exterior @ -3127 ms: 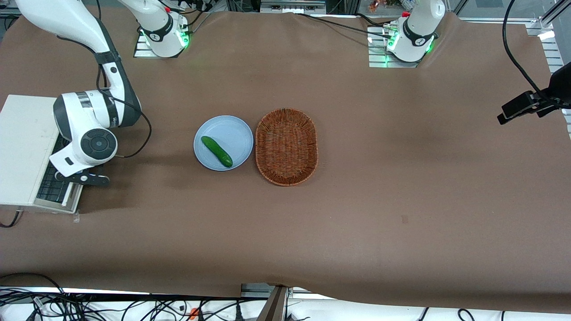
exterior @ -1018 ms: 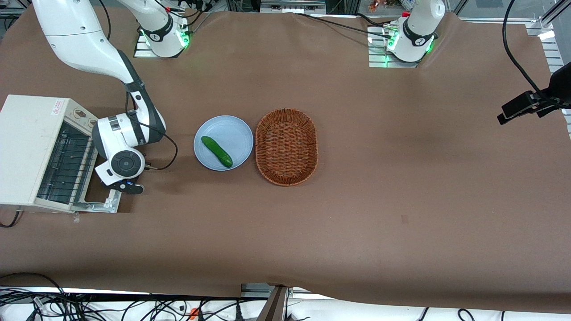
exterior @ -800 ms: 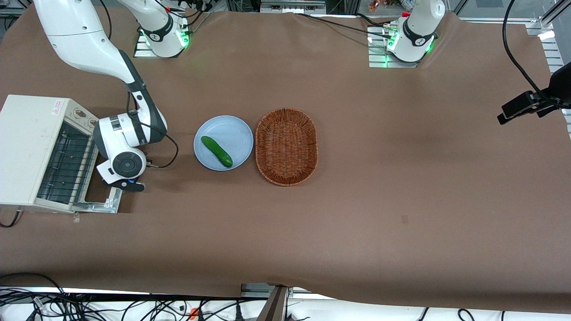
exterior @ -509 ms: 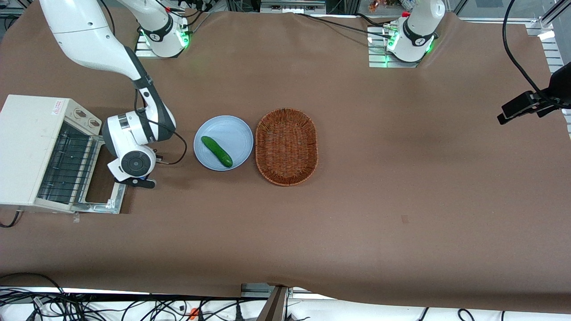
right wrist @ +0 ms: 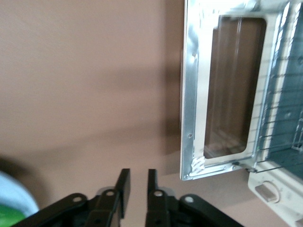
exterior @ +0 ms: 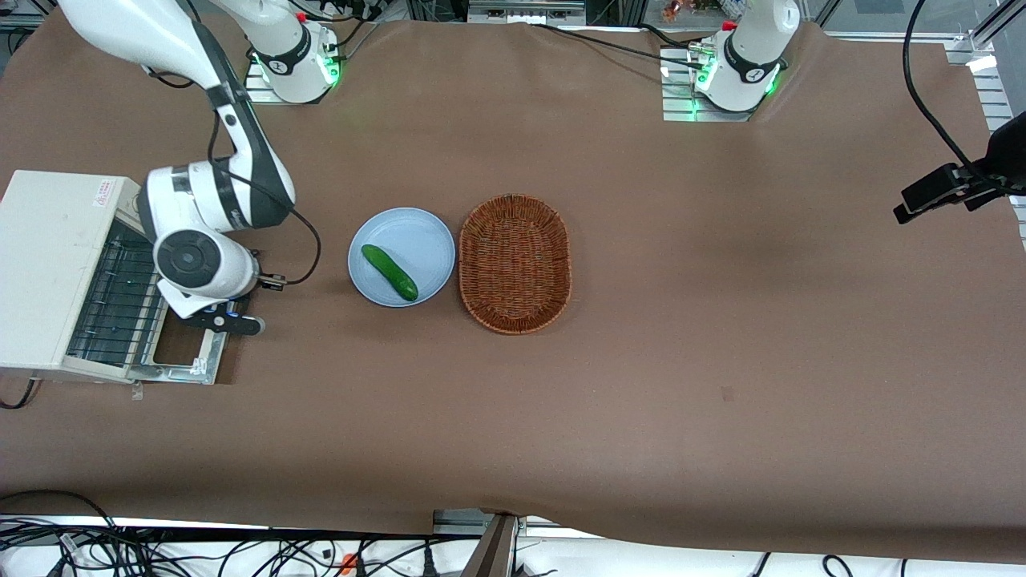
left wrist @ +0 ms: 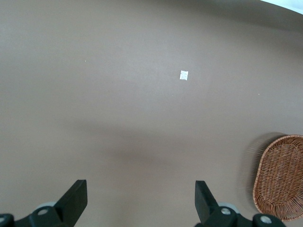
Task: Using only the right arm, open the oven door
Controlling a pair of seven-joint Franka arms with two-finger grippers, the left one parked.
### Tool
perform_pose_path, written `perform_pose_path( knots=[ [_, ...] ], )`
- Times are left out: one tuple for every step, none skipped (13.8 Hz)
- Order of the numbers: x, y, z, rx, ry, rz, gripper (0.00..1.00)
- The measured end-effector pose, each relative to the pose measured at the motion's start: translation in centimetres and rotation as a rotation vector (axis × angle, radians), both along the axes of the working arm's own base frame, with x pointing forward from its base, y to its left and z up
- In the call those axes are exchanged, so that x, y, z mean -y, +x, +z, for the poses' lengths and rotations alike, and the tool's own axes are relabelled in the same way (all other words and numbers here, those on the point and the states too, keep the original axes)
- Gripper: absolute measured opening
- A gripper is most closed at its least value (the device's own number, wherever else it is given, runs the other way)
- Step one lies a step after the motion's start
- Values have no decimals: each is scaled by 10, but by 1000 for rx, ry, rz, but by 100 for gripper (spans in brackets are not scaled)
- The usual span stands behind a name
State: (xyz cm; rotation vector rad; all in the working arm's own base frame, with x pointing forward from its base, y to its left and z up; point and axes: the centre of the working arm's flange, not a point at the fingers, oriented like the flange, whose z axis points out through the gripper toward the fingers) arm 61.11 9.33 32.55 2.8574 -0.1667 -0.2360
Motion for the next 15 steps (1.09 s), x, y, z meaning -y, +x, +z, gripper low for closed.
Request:
perform_pose_path(
  knots=[
    [-2, 4, 27, 34, 45, 4, 37],
    [-4, 5, 59, 61, 90, 7, 46],
    [-2, 2, 94, 65, 119, 12, 58],
    [5, -4, 126, 47, 144, 20, 67],
    [18, -11, 156, 26, 179, 33, 78],
    [34, -16, 184, 14, 219, 43, 88],
    [53, -20, 207, 6, 251, 52, 99],
    [73, -24, 222, -13, 277, 68, 100],
    [90, -29, 227, -44, 297, 101, 100],
    [102, -29, 226, -58, 312, 134, 100],
    [111, -28, 223, -60, 326, 145, 100],
    [119, -27, 221, -58, 343, 139, 100],
    [128, -27, 221, -55, 349, 131, 100],
    [135, -28, 224, -46, 350, 125, 100],
    [142, -30, 230, -31, 350, 119, 100]
  ],
)
